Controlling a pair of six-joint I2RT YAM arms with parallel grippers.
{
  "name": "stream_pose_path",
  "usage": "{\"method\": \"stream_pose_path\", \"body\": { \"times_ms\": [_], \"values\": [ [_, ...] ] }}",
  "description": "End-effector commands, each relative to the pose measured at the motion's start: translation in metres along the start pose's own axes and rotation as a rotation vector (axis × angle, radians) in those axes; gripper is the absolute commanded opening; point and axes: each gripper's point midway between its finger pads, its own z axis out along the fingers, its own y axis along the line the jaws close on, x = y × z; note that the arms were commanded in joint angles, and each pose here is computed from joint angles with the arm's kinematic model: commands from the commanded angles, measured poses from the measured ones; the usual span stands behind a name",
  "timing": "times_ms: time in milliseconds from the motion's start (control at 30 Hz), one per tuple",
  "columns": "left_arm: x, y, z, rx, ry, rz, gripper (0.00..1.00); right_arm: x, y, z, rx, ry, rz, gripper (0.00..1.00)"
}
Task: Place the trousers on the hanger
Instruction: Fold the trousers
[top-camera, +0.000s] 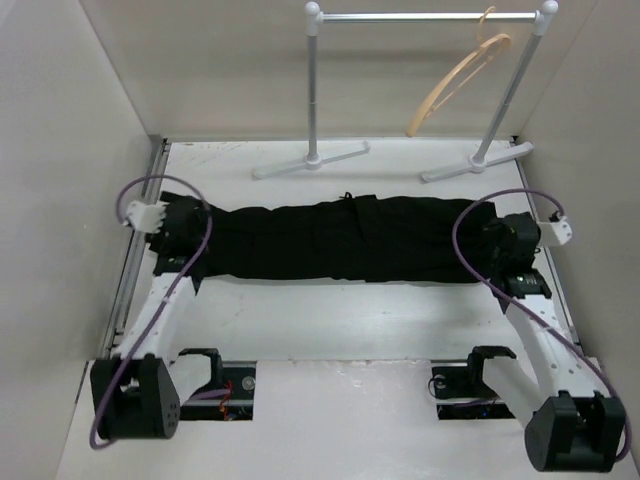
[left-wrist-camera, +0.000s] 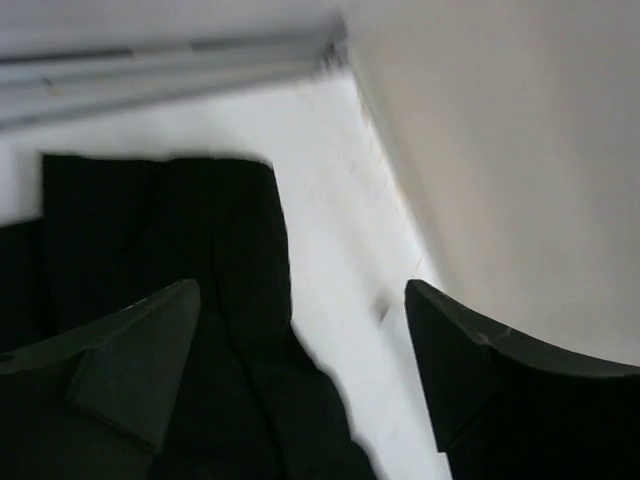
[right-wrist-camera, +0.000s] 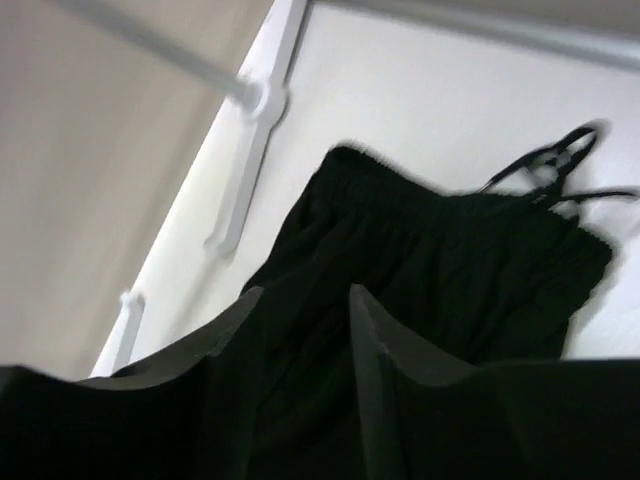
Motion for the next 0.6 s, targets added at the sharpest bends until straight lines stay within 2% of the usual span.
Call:
{"method": "stream_pose_path", "body": {
  "times_ms": [0, 33, 100, 167, 367, 500, 567],
  "values": [
    [0.058, -0.035, -0.004, 0.115, 0.122, 0.135, 0.60, 0.041, 0.027, 0.006, -0.105, 0.111, -0.177, 0.30],
    [0.079, -0.040, -0.005, 0.135, 0.172, 0.158, 0.46, 0.061, 0.033, 0.009, -0.135, 0.183, -0.216, 0.23],
    [0.112, -0.044, -0.005, 0.160, 0.253, 0.185, 0.37, 0.095, 0.034, 0.016, -0.154, 0.302, -0.247, 0.18],
    [0.136, -0.027, 0.002, 0.133, 0.298, 0.208, 0.37, 0.115, 0.022, 0.027, -0.131, 0.354, -0.232, 0.16],
    [0.148, 0.083, 0.037, -0.137, 0.342, 0.119, 0.34, 0.104, -0.064, 0.062, 0.128, 0.336, -0.090, 0.17],
    [0.147, 0.116, 0.037, -0.227, 0.334, 0.049, 0.36, 0.099, -0.081, 0.064, 0.187, 0.321, -0.040, 0.18],
    [0.140, 0.113, 0.037, -0.208, 0.318, 0.021, 0.38, 0.093, -0.072, 0.063, 0.162, 0.308, -0.031, 0.24]
  ]
}}
